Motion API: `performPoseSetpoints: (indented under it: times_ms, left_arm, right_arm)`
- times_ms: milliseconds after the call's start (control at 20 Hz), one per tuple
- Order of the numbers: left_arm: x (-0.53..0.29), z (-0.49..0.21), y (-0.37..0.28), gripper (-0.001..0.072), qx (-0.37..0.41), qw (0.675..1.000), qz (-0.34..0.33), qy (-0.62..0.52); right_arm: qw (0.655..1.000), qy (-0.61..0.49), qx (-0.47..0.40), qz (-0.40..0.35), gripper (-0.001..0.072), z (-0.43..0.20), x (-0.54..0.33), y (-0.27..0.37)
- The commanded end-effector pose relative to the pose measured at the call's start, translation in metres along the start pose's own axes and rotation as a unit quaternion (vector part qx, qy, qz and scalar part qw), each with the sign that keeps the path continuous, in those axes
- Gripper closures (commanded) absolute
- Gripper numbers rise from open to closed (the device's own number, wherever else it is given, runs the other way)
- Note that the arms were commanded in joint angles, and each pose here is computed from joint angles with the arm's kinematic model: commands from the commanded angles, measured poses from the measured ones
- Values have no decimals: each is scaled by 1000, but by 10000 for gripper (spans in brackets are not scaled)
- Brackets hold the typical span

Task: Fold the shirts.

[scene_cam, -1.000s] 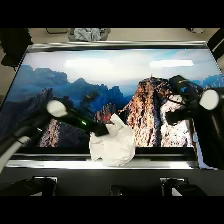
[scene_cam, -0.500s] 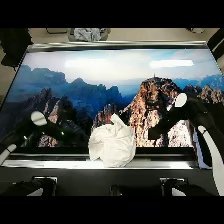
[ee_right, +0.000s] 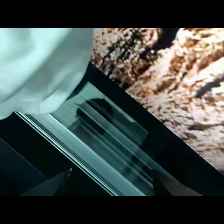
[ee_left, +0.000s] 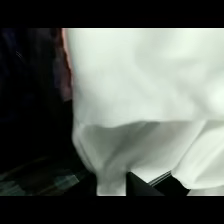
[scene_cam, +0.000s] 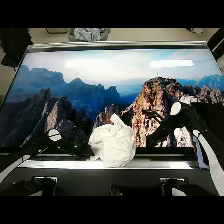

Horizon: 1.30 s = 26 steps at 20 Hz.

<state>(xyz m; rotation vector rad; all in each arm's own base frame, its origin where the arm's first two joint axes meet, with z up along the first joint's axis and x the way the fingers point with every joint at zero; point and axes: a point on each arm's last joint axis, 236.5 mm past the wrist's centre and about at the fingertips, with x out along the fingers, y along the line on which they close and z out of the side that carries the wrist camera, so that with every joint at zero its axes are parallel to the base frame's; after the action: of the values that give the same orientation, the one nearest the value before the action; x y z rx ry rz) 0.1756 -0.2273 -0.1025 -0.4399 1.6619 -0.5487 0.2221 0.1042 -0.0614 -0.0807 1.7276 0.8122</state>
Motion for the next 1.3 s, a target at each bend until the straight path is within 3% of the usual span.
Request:
performPoseSetpoints:
  times_ms: [0,50,250,550,600,650,700,850,1000,1100,1250]
  left_arm:
    - [6,17,0,620,-32,999,0,-37]
    - [6,18,0,677,-34,999,0,-39]
    - [5,16,-1,678,-32,999,-1,-35]
    - [5,15,-2,678,-32,999,-2,-33]
    - [5,14,-2,678,-32,999,-2,-31]
    - [5,14,-2,679,-32,999,-2,-31]
    - [5,14,-2,679,-32,999,-2,-32]
    - [-17,35,-7,680,-17,997,-11,-70]
    - [-97,89,-37,681,45,981,-16,-191]
    - [-184,124,-61,681,97,948,-2,-303]
    - [-341,139,-105,682,144,867,9,-476]
  right_arm:
    - [997,-44,28,53,133,13,24,18]
    - [995,-63,29,77,131,18,30,27]
    - [985,-99,55,130,131,22,53,44]
    - [983,-116,70,127,151,28,80,55]
    - [985,-115,57,120,234,31,85,61]
    - [987,-110,45,112,513,30,89,64]
    - [988,-105,45,107,666,29,90,63]
    - [992,-92,22,89,667,21,73,53]
    - [988,-148,-42,12,668,38,0,28]
    - [966,-239,-67,-73,668,58,-86,12]
    - [887,-392,-111,-218,667,62,-246,21]
